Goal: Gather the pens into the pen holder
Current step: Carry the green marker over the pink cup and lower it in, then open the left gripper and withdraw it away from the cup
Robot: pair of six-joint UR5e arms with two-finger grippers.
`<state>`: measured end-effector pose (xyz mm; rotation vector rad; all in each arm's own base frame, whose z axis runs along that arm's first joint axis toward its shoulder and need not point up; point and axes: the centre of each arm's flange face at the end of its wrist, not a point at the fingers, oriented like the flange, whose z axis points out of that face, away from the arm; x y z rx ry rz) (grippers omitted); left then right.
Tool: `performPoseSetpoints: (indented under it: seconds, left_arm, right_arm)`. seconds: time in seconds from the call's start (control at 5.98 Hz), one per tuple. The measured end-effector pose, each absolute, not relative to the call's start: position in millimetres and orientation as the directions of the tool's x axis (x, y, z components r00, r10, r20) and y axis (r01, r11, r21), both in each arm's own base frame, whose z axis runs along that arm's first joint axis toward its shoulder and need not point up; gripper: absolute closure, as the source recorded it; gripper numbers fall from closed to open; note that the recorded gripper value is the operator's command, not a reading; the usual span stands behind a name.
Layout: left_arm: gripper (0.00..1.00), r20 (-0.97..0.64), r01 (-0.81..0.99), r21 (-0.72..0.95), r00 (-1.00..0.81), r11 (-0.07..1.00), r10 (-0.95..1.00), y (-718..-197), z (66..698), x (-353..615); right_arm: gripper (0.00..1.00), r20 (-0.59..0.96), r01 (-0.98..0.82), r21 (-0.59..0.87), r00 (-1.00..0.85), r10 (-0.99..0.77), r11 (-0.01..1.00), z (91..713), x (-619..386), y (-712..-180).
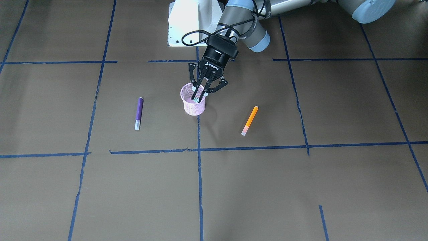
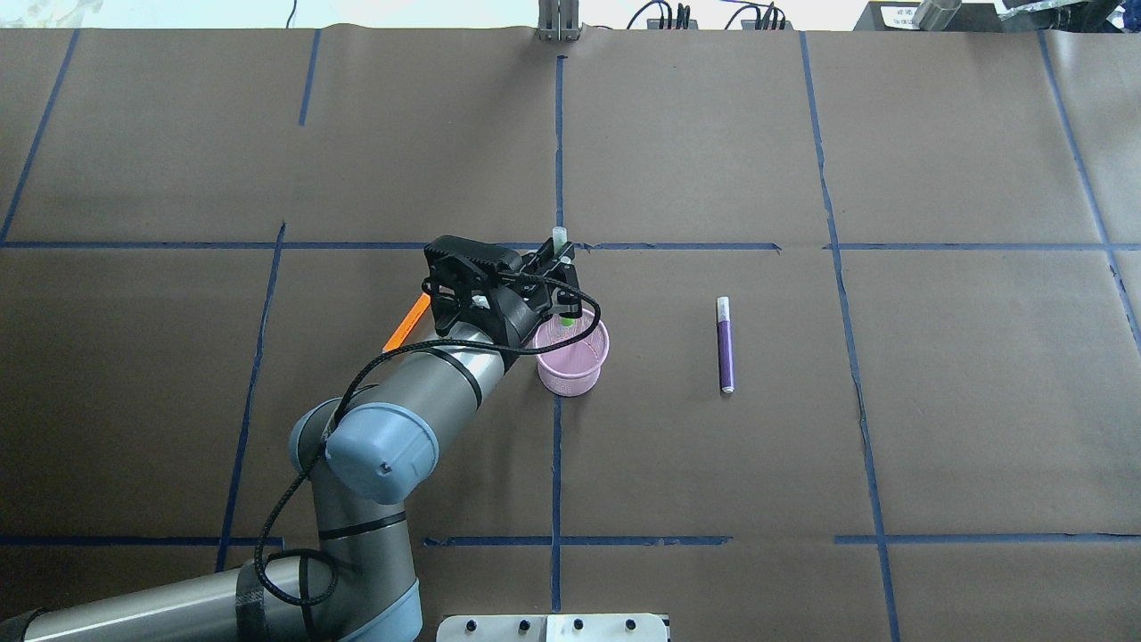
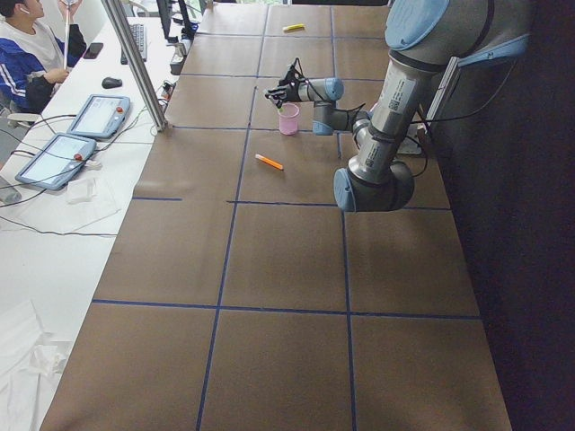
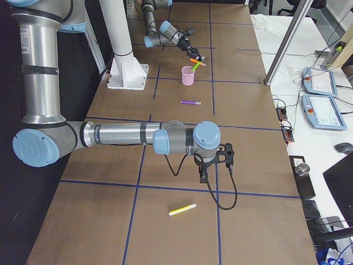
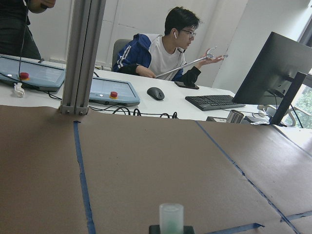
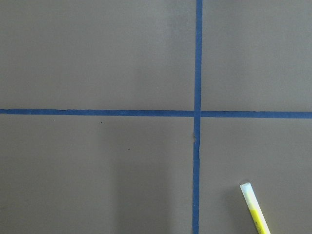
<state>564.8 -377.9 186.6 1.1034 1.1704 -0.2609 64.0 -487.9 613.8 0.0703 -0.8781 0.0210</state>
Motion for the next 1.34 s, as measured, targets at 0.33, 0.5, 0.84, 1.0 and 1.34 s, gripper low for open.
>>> performPoseSetpoints:
  seconds: [0.33,0.5,0.84,1.0,1.34]
  left_arm:
    - [0.36,-0.834,0.673,0.551,0.419,0.494,0.359,-375,183,568]
    - [0.00,-0.837,0.677,0.546,0.410,0.494,0.363,-374,178,567]
    - [0.00,-0.842,0.682,0.538,0.399,0.495,0.365,-373,176,563]
    - [0.00,-0.844,0.687,0.533,0.390,0.493,0.369,-371,172,558]
    - [0.00,-0.846,0.691,0.526,0.361,0.496,0.393,-378,154,535]
  right_arm:
    - [0.00,0.769,-0.047,0.050,0.639,-0.009,0.998,615,64,-487]
    - [0.00,0.770,-0.047,0.050,0.639,-0.008,0.998,615,64,-487]
    - [0.00,0.769,-0.047,0.050,0.639,-0.008,0.998,615,64,-486]
    - [0.00,0.769,-0.047,0.050,0.639,-0.008,0.998,615,64,-486]
    - [0.00,0.767,-0.043,0.053,0.641,-0.013,0.998,615,63,-487]
